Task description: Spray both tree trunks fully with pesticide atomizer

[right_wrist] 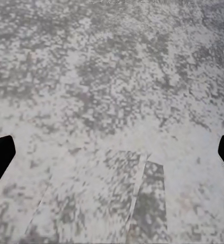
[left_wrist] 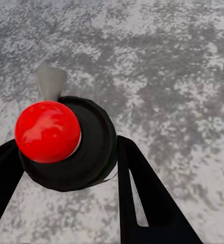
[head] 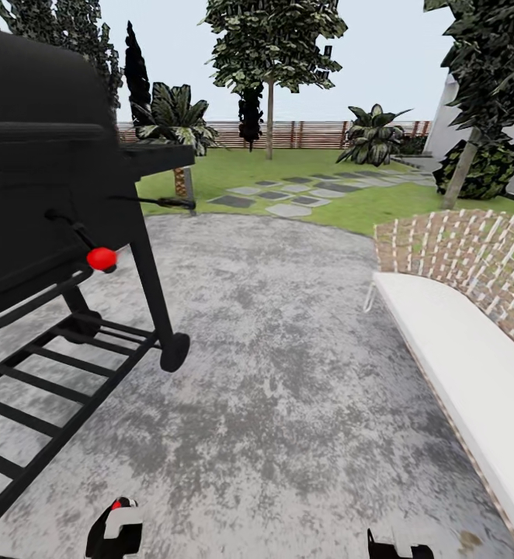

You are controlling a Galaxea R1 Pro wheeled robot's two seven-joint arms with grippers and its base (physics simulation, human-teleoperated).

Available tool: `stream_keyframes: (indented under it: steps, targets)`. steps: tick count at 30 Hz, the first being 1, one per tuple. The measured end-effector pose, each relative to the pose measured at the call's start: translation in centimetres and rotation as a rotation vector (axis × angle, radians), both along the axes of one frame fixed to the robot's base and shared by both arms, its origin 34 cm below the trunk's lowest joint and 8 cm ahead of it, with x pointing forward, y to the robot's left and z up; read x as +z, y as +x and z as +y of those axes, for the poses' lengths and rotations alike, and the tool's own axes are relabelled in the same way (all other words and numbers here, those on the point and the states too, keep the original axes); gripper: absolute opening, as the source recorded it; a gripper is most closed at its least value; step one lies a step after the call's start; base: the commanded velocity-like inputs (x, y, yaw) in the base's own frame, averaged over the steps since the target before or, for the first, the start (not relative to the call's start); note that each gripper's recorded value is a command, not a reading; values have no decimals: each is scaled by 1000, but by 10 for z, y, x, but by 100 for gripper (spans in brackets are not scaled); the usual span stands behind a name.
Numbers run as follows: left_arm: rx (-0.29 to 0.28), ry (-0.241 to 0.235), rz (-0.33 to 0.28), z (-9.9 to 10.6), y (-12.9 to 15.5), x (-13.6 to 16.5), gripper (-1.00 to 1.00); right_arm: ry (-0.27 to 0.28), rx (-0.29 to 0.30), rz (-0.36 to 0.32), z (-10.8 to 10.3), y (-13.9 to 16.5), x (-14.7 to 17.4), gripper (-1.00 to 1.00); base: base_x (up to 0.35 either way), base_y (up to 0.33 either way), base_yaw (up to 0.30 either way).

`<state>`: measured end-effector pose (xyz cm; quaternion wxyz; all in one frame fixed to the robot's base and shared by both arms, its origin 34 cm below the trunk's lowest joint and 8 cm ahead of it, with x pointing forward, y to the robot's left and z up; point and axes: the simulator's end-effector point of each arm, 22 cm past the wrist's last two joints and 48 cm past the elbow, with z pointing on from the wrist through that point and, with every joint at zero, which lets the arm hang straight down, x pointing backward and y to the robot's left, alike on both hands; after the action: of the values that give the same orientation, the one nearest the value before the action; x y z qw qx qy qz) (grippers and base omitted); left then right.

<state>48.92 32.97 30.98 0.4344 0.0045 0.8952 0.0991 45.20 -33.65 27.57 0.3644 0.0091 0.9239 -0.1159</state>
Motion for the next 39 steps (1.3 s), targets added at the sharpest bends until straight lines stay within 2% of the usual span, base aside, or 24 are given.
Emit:
stream_keyframes:
  steps: [8,33,39]
  targets:
    - [0,1,0,1,0,0,-100,0,0,0,0,0,0,100,339,0,-12]
    - [0,1,-1,1,0,0,-100,0,0,0,0,0,0,100,339,0,-254]
    - [0,1,-1,1,0,0,-100,0,0,0,0,0,0,100,339,0,-80]
